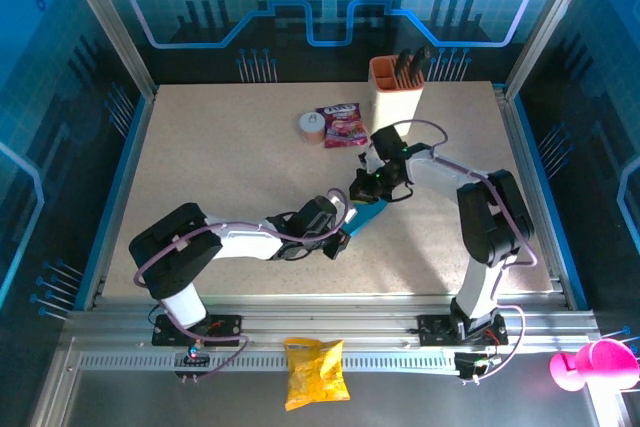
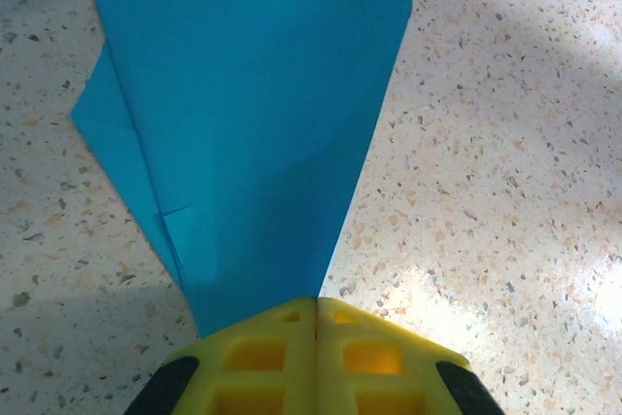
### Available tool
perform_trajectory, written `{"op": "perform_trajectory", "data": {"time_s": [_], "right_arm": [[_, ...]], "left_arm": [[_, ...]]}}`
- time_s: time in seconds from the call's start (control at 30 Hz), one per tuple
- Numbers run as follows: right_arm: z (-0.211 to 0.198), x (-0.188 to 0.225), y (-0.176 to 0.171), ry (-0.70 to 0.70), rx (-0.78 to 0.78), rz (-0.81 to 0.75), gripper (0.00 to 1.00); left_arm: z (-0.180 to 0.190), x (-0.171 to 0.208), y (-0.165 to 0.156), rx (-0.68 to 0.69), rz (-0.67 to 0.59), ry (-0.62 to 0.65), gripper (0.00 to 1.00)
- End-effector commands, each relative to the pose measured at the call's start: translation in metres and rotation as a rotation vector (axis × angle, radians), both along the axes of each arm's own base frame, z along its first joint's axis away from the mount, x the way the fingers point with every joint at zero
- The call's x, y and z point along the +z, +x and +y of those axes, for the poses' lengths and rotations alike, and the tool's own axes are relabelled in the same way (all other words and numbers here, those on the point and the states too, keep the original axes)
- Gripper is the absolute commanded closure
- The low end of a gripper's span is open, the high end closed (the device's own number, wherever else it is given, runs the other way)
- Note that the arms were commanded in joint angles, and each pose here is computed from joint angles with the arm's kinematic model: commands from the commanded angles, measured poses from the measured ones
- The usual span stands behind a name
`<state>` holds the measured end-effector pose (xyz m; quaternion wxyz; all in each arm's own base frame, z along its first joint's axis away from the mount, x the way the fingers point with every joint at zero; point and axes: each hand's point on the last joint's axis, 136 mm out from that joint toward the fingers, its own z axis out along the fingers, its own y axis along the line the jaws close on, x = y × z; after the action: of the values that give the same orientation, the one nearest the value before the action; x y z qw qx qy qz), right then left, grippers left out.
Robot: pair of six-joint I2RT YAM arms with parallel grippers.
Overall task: Fold a paper plane with a square sheet of paper (pick it up from the middle)
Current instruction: Fold the wing for the fifth time at the center of the table.
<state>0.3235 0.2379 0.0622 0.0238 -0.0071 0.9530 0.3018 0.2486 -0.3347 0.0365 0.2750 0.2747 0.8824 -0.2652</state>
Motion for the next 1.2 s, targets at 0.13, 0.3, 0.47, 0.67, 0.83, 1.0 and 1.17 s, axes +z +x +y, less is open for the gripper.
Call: {"op": "perform_trajectory", "data": {"time_s": [0.13, 0.3, 0.47, 0.67, 0.83, 1.0, 1.17], "right_arm": [[0.007, -0.023, -0.014, -0.005, 0.093, 0.064, 1.0], [0.001, -0.042, -0.015, -0.048, 0.101, 0.088, 1.0], [-0.004, -0.056, -0.015, -0.079, 0.106, 0.112, 1.0], [-0.011, -0.073, -0.023, -0.117, 0.113, 0.143, 1.0], [-0.015, -0.08, -0.028, -0.132, 0.114, 0.158, 1.0], [-0.018, -0.085, -0.032, -0.145, 0.114, 0.169, 1.0], [-0.02, -0.088, -0.034, -0.15, 0.114, 0.175, 1.0]], "left_arm": [[0.001, -0.008, -0.004, -0.002, 0.043, -0.002, 1.0], [0.002, -0.008, -0.003, 0.003, 0.042, -0.001, 1.0], [0.004, -0.006, -0.001, 0.015, 0.035, 0.0, 1.0], [0.009, -0.009, 0.003, 0.036, 0.033, 0.006, 1.0], [0.015, -0.009, 0.009, 0.068, 0.018, 0.007, 1.0], [0.022, -0.014, 0.013, 0.092, 0.024, 0.013, 1.0], [0.03, -0.021, 0.018, 0.125, 0.026, 0.021, 1.0]]}}
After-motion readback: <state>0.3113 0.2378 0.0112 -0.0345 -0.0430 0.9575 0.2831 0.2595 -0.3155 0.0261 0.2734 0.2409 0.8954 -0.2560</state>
